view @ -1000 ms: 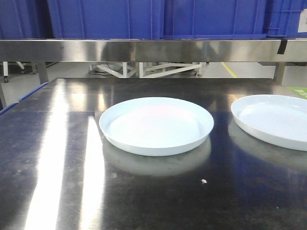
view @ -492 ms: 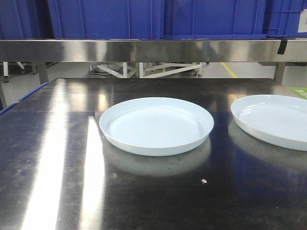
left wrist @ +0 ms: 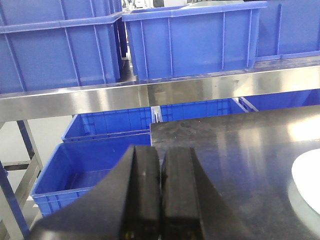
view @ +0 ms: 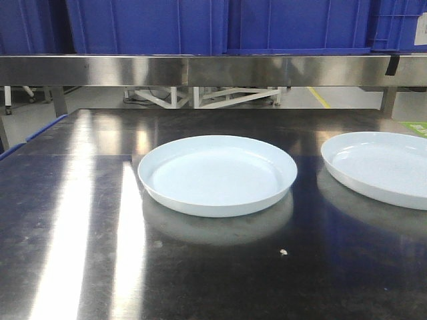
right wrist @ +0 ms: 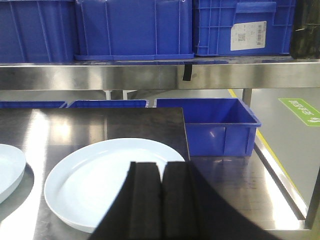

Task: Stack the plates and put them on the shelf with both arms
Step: 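Release the plate and raise the left gripper away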

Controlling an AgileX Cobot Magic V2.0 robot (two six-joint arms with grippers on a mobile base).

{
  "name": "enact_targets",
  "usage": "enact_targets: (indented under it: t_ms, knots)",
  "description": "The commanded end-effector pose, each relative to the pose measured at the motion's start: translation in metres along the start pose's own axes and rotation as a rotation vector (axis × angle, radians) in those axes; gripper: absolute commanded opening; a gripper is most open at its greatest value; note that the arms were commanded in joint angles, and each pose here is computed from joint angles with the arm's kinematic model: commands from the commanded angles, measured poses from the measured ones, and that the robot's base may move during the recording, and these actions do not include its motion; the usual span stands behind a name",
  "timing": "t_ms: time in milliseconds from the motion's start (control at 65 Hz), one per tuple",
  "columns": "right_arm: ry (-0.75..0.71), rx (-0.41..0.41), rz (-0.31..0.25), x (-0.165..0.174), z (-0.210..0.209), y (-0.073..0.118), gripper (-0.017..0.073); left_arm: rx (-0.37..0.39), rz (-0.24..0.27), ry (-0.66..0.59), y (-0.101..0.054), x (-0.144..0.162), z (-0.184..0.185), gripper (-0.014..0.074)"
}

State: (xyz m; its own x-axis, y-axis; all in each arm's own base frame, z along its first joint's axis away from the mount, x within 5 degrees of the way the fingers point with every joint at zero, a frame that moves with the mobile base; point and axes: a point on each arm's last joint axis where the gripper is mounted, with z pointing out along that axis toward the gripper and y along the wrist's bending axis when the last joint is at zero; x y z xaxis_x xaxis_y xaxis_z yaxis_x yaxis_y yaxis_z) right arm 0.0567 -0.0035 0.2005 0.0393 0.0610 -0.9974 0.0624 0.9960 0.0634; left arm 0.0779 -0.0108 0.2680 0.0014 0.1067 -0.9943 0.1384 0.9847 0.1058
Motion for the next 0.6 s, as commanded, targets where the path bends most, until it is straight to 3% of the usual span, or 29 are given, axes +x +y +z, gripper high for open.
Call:
enact_targets:
  t_ms: [0, 308, 585]
  knots:
    - [-0.119, 0.010, -0.003, -0.011, -0.002, -0.001, 0.0057, -0.011, -0.014, -0.104, 0.002, -0.017, -0.001, 0.0082]
    - [-0.116, 0.008, 0.022, -0.011, -0.002, -0.001, 0.0057, -0.011, -0.014, -0.104, 0.002, -0.017, -0.001, 0.0082]
    - [0.047, -0.026, 0.019, -0.042, 0.000, 0.005, 0.0057, -0.011, -0.014, -0.104, 0.002, -0.017, -0.001, 0.0082]
